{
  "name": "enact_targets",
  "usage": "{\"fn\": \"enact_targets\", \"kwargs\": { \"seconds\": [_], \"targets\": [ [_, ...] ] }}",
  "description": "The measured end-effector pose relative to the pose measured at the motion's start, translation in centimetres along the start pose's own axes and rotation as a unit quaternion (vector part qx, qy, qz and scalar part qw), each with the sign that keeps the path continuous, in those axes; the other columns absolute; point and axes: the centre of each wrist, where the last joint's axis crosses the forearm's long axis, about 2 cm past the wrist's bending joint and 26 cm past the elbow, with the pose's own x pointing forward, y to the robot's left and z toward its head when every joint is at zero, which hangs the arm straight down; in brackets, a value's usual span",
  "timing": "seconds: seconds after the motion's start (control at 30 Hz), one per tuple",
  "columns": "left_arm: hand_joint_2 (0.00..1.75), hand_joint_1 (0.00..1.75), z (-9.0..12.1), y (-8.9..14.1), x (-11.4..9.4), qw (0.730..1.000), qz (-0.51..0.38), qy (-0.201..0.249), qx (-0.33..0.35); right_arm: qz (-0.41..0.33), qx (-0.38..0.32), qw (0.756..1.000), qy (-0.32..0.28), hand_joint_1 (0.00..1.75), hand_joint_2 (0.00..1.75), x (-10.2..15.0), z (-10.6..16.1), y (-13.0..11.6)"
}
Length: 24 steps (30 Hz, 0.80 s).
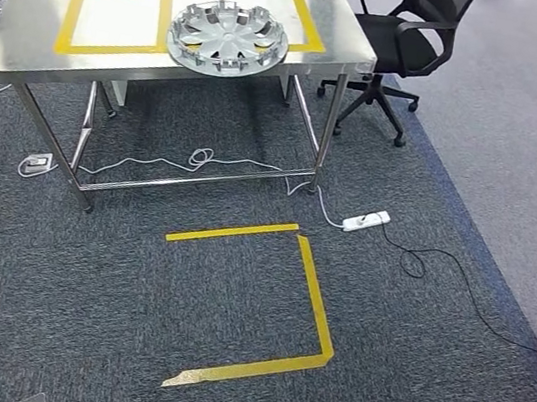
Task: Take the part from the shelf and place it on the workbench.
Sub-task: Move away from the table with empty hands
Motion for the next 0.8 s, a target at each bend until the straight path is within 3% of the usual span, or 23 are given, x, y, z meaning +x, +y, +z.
{"fn": "enact_targets", "kwargs": {
  "seconds": [0.8],
  "targets": [
    [0.0, 0.0, 0.21, 0.16, -0.24, 1.0, 0.001, 0.001, 0.006, 0.022, -0.008, 0.999, 0.033, 0.0, 0.0, -0.55, 0.39, -0.04]
  ]
}}
